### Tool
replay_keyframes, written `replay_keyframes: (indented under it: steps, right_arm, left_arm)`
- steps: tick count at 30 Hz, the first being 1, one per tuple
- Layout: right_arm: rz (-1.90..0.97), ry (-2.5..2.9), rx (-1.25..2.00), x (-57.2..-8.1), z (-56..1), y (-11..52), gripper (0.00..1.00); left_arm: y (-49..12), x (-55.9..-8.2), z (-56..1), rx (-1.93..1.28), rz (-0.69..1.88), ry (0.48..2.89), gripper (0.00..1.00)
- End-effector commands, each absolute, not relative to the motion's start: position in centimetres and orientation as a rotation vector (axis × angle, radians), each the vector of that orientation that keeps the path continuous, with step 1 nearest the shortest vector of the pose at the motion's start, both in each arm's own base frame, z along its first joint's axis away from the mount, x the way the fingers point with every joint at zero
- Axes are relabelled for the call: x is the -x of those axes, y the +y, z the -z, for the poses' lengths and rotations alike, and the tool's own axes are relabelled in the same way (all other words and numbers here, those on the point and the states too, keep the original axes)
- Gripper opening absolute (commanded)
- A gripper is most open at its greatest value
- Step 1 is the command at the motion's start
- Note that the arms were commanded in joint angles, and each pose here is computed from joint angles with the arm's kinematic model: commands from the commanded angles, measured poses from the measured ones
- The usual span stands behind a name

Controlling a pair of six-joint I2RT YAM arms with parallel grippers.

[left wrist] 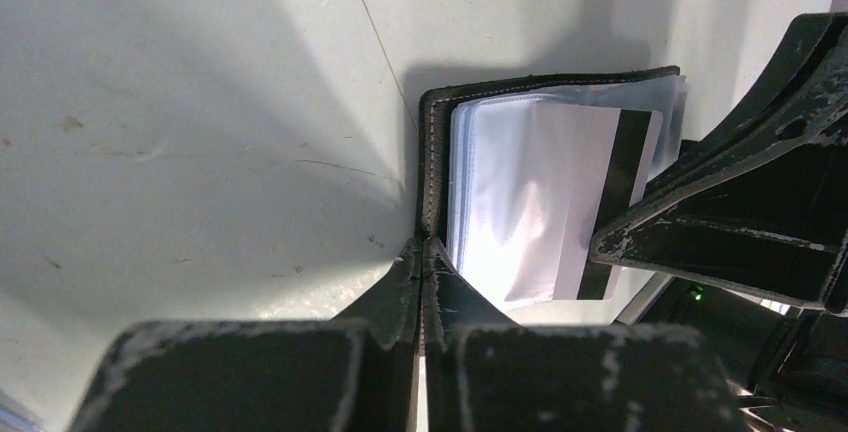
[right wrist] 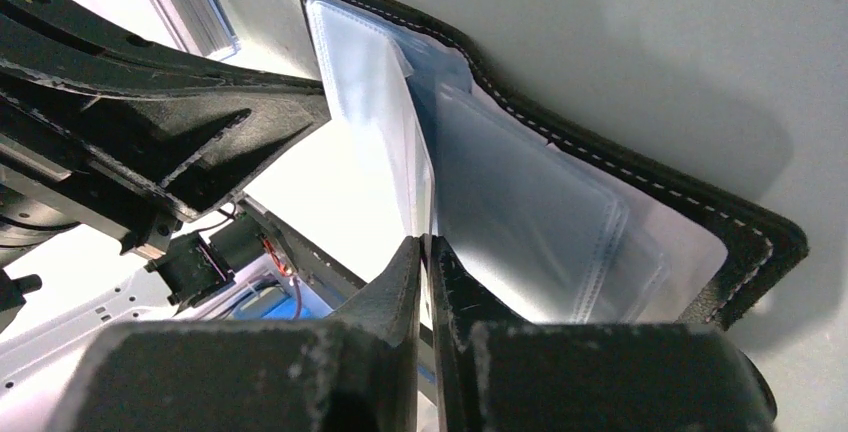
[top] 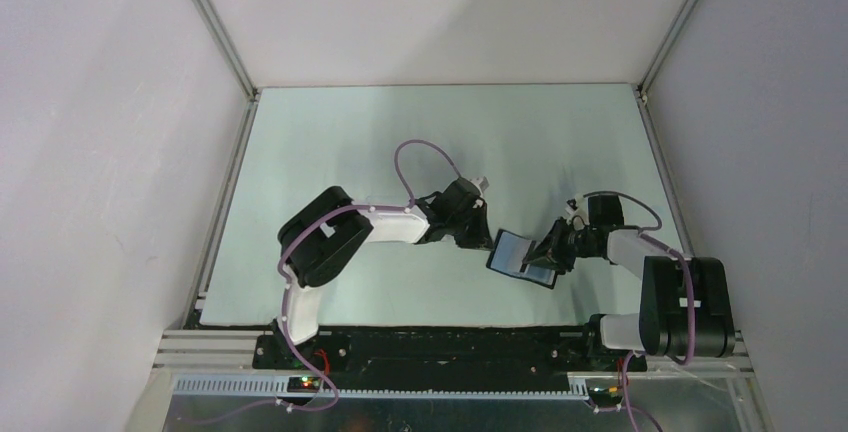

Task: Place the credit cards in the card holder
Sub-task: Insert the credit card into the card holder.

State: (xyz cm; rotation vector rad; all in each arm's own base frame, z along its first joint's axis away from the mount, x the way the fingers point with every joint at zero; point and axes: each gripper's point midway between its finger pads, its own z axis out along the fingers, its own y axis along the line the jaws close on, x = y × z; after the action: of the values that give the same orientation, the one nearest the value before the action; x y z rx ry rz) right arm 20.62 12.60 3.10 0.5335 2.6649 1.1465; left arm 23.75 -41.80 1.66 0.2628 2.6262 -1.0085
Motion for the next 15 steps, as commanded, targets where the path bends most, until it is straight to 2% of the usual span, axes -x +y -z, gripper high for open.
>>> replay_keyframes:
  steps: [1,3,8,15]
  right_arm:
    - [-1.080,2.679,-0.465,-21.7,-3.3,12.0,0.09]
    - [-1.086,2.704,-0.476,-21.5,-2.7,12.1,0.11]
    - [-1.059,2.741,-0.477,-21.3,-1.8,12.3,0.29]
    - [-0.996,2.735,-0.423,-21.8,-2.9,13.0,0.49]
  left_arm:
    - [-41.1,-22.5,0.9,-0.293,0.940,2.708,0.00]
    - [-41.1,-22.5,1.0,-0.292,0.939,2.710,0.00]
    - [-41.1,-22.5,1.0,-0.291,0.940,2.712,0.00]
    - [-41.0,-22.4,0.9,-0.289,0.938,2.711,0.00]
